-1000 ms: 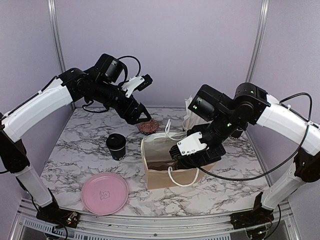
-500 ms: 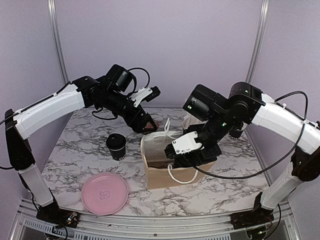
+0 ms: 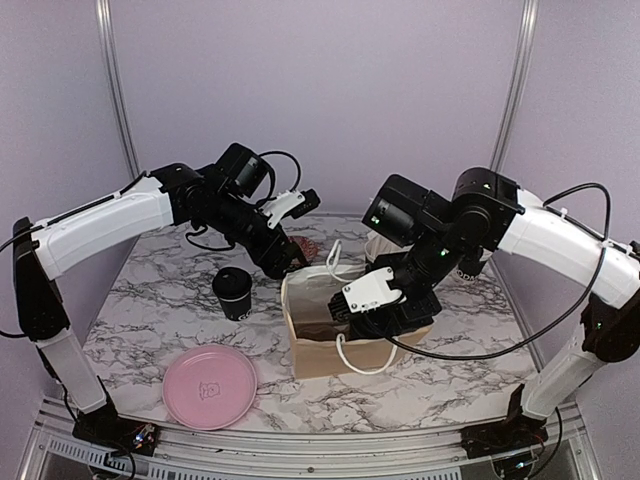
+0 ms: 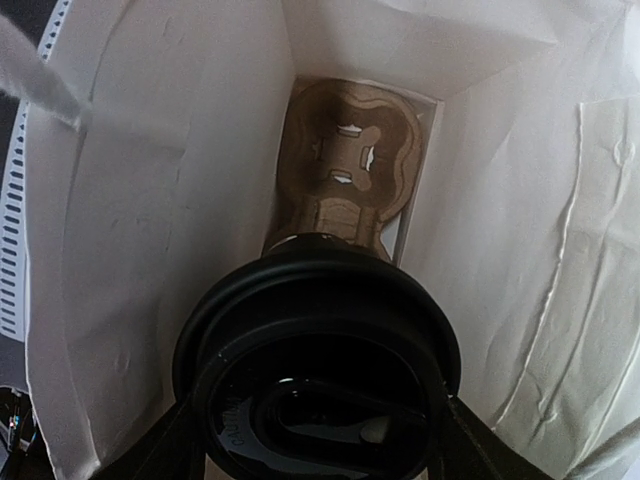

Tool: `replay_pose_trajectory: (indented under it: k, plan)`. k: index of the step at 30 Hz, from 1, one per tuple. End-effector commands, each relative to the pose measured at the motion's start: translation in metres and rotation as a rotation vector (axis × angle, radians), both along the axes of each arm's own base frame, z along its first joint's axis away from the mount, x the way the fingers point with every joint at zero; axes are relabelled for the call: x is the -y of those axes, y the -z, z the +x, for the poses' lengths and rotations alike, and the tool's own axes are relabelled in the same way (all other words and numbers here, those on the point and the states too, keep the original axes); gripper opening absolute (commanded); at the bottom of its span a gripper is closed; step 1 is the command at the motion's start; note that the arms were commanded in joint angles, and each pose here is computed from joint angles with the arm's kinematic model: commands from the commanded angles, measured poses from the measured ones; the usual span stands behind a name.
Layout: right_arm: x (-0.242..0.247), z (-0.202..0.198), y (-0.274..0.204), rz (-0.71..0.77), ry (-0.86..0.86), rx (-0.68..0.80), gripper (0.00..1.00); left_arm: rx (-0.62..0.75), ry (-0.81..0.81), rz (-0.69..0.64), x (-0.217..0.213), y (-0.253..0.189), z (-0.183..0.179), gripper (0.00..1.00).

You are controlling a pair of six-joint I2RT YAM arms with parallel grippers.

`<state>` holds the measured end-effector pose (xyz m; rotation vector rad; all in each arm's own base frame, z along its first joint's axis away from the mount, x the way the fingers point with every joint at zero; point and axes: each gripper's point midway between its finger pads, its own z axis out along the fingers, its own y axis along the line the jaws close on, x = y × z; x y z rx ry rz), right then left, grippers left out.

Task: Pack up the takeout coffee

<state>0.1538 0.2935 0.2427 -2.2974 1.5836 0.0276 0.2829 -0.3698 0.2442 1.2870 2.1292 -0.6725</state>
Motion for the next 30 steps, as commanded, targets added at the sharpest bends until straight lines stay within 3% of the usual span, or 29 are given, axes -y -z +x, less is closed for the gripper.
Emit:
replay_pose_trajectory:
  k: [1,21,30]
  plan:
    - [-0.009,-0.002,-0.004,0.019,-0.003,-0.010,0.38,0.018,0.013,0.000,-0.007,-0.002,-0.006,0.94]
    - [-0.003,0.000,-0.013,0.035,0.016,0.020,0.38,0.078,-0.007,0.001,-0.016,-0.018,0.002,0.94]
    - [0.001,0.012,0.000,-0.027,0.069,0.056,0.38,0.094,-0.018,-0.013,-0.017,-0.032,0.008,0.95]
